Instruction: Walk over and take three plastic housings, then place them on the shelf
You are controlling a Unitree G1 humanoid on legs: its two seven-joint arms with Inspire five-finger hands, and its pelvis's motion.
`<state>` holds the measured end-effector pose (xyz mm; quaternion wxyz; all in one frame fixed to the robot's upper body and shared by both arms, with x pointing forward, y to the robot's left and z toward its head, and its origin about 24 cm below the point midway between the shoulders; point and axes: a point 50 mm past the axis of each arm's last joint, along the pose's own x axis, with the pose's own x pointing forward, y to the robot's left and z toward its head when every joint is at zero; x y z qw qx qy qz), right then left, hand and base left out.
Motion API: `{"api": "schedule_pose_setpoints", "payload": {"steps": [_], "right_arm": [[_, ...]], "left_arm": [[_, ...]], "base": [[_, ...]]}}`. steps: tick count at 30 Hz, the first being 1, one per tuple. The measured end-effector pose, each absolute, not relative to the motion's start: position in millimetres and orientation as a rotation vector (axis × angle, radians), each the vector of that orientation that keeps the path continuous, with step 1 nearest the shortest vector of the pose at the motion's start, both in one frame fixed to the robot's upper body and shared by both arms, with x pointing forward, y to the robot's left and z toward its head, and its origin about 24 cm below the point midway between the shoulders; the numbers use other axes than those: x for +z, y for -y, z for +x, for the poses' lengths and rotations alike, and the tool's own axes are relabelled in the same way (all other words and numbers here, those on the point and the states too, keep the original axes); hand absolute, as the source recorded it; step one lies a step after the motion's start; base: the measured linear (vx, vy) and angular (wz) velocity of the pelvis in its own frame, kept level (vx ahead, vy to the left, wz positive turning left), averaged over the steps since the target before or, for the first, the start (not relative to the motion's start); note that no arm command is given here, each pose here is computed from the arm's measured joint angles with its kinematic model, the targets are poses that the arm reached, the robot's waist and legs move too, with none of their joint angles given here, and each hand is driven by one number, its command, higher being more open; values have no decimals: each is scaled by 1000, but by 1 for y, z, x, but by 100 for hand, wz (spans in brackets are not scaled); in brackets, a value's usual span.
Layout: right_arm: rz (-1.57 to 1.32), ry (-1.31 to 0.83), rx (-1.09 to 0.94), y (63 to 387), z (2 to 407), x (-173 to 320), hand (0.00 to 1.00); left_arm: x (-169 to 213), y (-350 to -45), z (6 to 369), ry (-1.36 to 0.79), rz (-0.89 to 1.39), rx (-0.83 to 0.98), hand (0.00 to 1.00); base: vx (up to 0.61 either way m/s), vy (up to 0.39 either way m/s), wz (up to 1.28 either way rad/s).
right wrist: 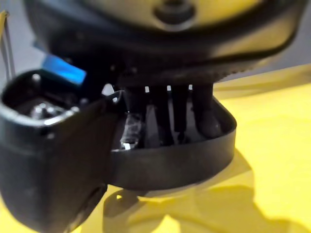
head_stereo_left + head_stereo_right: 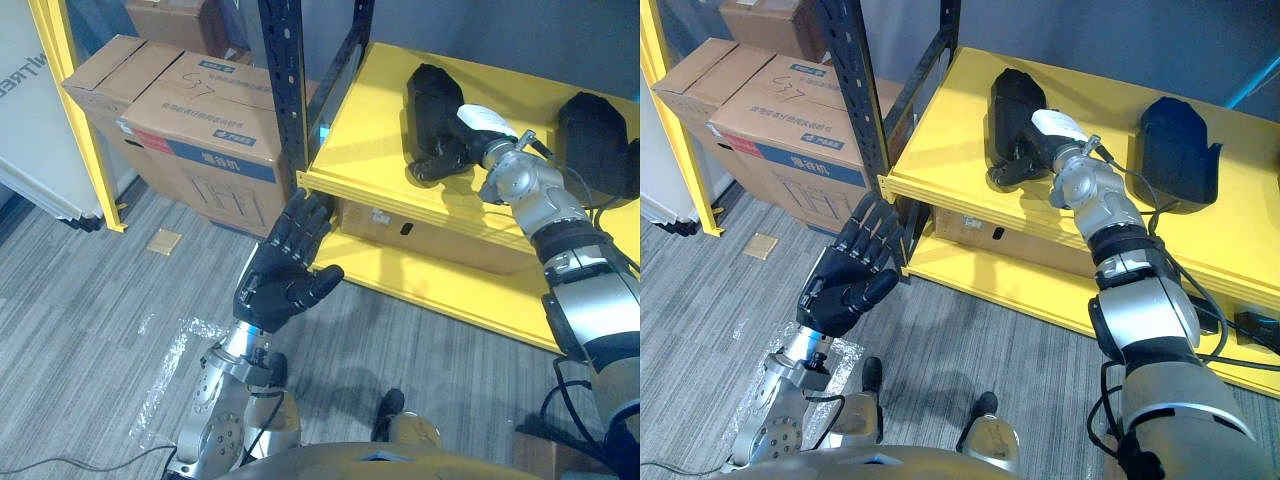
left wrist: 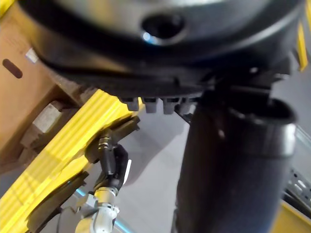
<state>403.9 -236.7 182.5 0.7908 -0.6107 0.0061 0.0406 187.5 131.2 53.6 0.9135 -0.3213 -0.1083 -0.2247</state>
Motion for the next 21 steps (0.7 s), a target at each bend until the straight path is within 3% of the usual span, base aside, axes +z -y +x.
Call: {"api": "schedule_pose_setpoints", "payload": {"steps": [21], "right_arm": [[-1226, -116, 24, 233, 403, 159, 0]], "left_arm": [[53, -131, 187, 219, -664, -456, 100]], "base": [[0, 0, 0]]}}
